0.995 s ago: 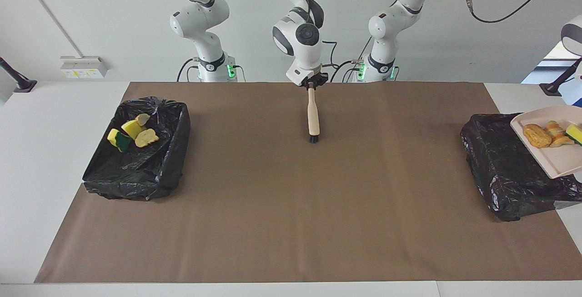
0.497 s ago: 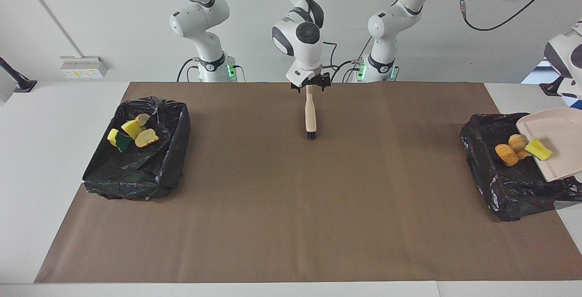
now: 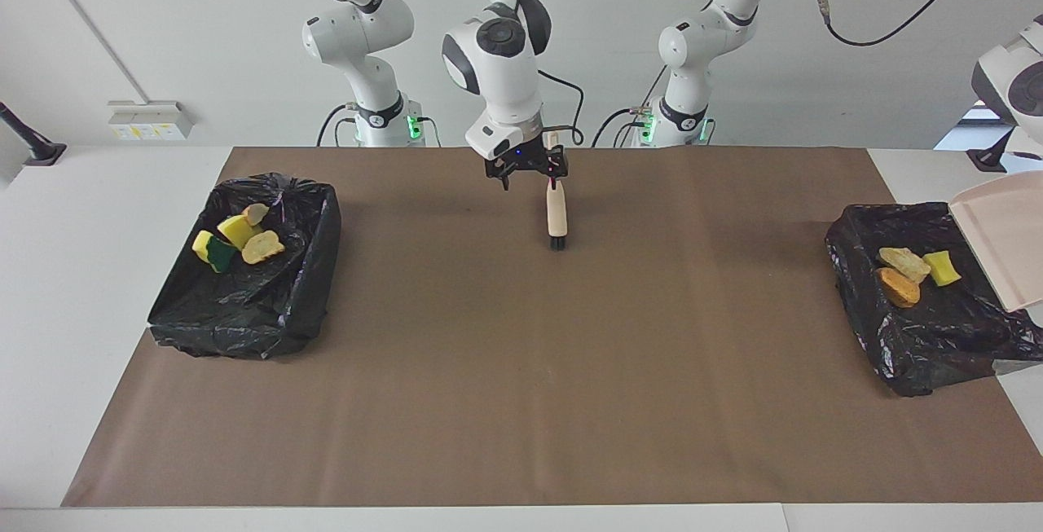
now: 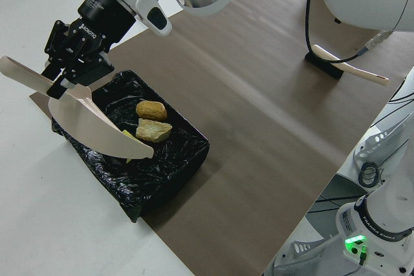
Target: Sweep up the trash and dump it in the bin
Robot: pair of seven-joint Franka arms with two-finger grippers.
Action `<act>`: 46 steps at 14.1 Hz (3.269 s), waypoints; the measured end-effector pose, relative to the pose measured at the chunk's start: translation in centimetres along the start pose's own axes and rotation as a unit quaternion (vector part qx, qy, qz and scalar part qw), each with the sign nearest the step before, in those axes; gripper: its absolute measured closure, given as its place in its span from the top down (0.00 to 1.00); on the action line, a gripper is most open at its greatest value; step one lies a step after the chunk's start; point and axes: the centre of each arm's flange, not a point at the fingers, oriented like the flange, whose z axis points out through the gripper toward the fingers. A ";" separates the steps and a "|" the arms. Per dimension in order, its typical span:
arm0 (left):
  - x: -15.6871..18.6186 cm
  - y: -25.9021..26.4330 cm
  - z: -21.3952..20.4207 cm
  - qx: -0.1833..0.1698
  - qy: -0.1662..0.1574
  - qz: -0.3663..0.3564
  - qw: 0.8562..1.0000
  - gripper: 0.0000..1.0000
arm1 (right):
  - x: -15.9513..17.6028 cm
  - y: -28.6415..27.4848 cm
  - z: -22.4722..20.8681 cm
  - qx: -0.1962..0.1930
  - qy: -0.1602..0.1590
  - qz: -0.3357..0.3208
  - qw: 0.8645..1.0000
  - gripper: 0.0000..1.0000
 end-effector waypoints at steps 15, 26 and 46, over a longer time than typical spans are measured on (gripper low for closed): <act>30.4 -1.2 -26.4 -0.180 0.277 -0.311 0.891 0.32 | 12.6 28.8 -20.9 -0.062 -0.010 -0.022 0.998 1.00; 47.8 -3.2 -41.5 -0.340 0.267 -0.570 0.698 0.32 | 9.9 32.0 -27.2 -0.060 -0.018 -0.002 0.998 1.00; 42.5 -4.7 -41.3 -0.369 0.306 -0.636 0.605 1.00 | 9.6 32.8 -26.8 -0.073 -0.016 -0.096 0.993 1.00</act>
